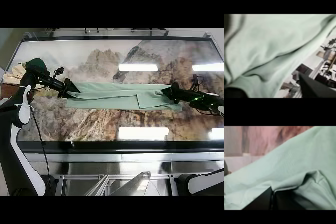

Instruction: Fold the shirts.

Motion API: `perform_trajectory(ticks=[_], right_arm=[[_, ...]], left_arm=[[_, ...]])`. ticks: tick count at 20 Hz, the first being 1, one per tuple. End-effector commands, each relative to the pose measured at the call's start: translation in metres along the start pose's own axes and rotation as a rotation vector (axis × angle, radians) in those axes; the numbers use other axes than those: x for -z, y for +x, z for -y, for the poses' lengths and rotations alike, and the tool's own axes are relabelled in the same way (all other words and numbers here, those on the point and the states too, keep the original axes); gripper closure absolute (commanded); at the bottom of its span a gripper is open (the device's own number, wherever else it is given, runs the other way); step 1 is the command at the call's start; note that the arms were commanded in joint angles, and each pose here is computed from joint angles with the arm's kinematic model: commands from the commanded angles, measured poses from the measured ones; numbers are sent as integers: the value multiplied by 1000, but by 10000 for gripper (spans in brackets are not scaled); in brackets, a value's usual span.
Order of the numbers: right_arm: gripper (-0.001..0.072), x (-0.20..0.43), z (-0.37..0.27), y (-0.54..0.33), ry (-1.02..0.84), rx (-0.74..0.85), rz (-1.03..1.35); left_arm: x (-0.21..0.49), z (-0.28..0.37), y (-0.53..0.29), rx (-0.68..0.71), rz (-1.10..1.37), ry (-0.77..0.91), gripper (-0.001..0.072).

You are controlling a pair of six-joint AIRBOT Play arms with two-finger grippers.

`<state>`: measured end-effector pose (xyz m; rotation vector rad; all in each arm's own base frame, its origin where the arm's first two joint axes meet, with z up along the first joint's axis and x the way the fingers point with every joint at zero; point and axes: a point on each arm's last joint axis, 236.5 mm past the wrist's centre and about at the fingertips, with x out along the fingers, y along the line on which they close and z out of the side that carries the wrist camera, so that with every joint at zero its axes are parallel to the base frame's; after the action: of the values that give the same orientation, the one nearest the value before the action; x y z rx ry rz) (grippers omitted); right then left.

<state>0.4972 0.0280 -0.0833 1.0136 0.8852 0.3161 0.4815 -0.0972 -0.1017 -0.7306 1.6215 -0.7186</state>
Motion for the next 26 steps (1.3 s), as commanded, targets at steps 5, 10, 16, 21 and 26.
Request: perform_trajectory(ticks=[5, 10, 16, 21, 26], right_arm=[[158, -32, 1, -79, -195, 158, -31], [58, -23, 53, -109, -121, 326, -125], [58, 41, 48, -37, -108, 249, -337], [61, 64, 4, 20, -184, 171, -413], [684, 69, -15, 39, -232, 145, -441]], left_arm=[[-8, 17, -71, 31, 155, -1, 26], [-8, 51, -115, -9, 268, 64, 28], [-5, 75, -92, -16, 221, 113, 106], [-6, 79, -85, -19, 215, 122, 702], [-6, 89, -7, -79, 90, 168, 704]])
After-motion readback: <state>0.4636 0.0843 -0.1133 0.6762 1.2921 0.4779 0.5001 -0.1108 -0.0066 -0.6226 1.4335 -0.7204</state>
